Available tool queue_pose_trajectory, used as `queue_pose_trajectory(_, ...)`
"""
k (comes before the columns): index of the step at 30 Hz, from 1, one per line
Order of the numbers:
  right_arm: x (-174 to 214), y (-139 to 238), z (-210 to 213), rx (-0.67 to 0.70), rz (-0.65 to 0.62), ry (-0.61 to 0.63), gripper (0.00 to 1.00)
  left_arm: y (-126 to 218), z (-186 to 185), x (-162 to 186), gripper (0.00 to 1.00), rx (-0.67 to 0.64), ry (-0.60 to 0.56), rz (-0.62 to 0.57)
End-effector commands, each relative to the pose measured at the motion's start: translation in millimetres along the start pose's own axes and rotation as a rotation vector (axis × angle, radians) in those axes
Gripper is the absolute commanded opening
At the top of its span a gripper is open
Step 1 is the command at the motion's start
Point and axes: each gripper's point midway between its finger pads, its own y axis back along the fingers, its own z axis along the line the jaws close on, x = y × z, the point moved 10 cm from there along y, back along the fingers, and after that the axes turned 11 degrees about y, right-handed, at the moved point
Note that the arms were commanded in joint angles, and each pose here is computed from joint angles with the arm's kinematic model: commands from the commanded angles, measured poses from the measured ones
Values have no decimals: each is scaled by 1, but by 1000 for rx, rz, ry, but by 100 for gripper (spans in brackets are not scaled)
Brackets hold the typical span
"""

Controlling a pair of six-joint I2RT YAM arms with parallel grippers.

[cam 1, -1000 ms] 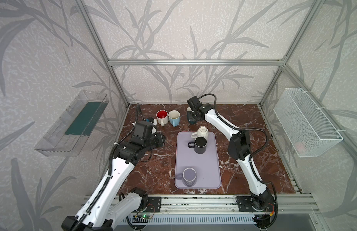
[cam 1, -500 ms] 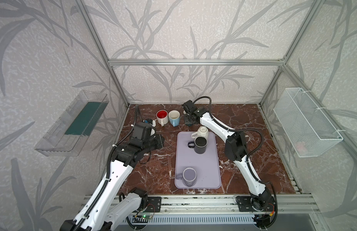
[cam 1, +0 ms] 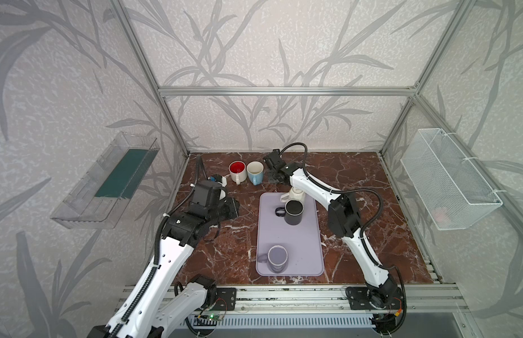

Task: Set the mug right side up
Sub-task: 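Carry the dark green mug beside the light blue mug with the right gripper, then set the dark green mug down and open the right gripper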

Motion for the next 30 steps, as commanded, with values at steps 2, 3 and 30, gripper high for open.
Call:
queue_pose_trajectory(2, -10, 19, -1, 8, -88, -44, 0, 2, 6, 5, 20, -32, -14, 7)
queue_pose_trajectory(3, -9, 19, -2, 14, -89, -44, 0, 2, 6, 5, 20, -31, -13, 6)
queue_pose_trajectory(30, -2, 39, -7, -36, -126, -49, 38, 6, 6, 5, 21, -28, -15, 0)
